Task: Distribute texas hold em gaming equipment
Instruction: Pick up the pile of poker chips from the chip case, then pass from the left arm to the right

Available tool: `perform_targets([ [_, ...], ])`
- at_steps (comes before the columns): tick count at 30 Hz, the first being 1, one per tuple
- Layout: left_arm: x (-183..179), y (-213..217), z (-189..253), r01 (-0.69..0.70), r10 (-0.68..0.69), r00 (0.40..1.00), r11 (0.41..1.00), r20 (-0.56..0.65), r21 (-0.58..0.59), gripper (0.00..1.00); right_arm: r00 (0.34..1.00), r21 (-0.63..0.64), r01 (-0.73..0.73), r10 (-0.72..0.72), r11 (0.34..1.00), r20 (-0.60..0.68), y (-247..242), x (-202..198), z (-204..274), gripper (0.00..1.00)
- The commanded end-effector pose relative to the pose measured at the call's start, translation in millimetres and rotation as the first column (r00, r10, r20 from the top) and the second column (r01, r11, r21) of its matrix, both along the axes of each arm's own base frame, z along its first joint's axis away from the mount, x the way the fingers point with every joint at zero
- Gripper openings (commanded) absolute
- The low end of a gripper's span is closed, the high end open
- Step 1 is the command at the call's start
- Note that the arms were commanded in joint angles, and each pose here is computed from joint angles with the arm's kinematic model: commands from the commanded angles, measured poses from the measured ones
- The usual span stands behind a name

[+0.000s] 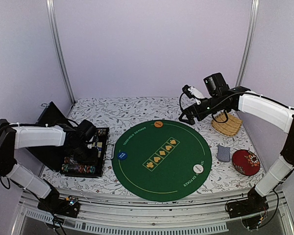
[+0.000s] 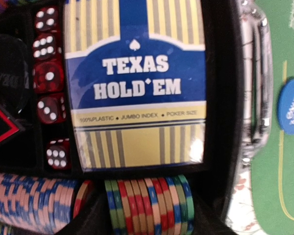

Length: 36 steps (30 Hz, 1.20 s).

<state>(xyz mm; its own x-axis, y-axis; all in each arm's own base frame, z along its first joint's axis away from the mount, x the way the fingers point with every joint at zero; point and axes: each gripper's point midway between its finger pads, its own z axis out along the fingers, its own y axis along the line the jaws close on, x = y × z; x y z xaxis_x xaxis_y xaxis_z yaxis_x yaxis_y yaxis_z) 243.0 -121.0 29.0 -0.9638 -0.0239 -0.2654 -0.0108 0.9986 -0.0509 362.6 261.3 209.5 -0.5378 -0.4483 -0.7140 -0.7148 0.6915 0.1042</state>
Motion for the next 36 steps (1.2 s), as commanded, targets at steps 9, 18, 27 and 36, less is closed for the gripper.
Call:
perform_targets([
  [9,7,7,32,-0.004,0.000,0.997,0.999,0.080,0.046,0.00,1.000,0.008,-0.009,0.009,1.000,-0.002,3,2,5,0.99],
  [18,34,-41,196,0.111,0.044,0.894,0.942,0.446,-0.316,0.00,0.983,0.063,0.018,-0.030,0.998,0.179,13,4,60,0.99],
  [27,21,-173,255,0.496,-0.108,0.849,0.498,0.517,-0.711,0.00,0.522,-0.140,-0.639,0.560,0.756,0.643,160,-123,79,1.00],
  [36,16,-207,250,0.553,-0.211,0.831,0.418,0.515,-0.721,0.00,0.426,-0.204,-0.694,0.622,0.691,0.657,216,-114,58,1.00],
])
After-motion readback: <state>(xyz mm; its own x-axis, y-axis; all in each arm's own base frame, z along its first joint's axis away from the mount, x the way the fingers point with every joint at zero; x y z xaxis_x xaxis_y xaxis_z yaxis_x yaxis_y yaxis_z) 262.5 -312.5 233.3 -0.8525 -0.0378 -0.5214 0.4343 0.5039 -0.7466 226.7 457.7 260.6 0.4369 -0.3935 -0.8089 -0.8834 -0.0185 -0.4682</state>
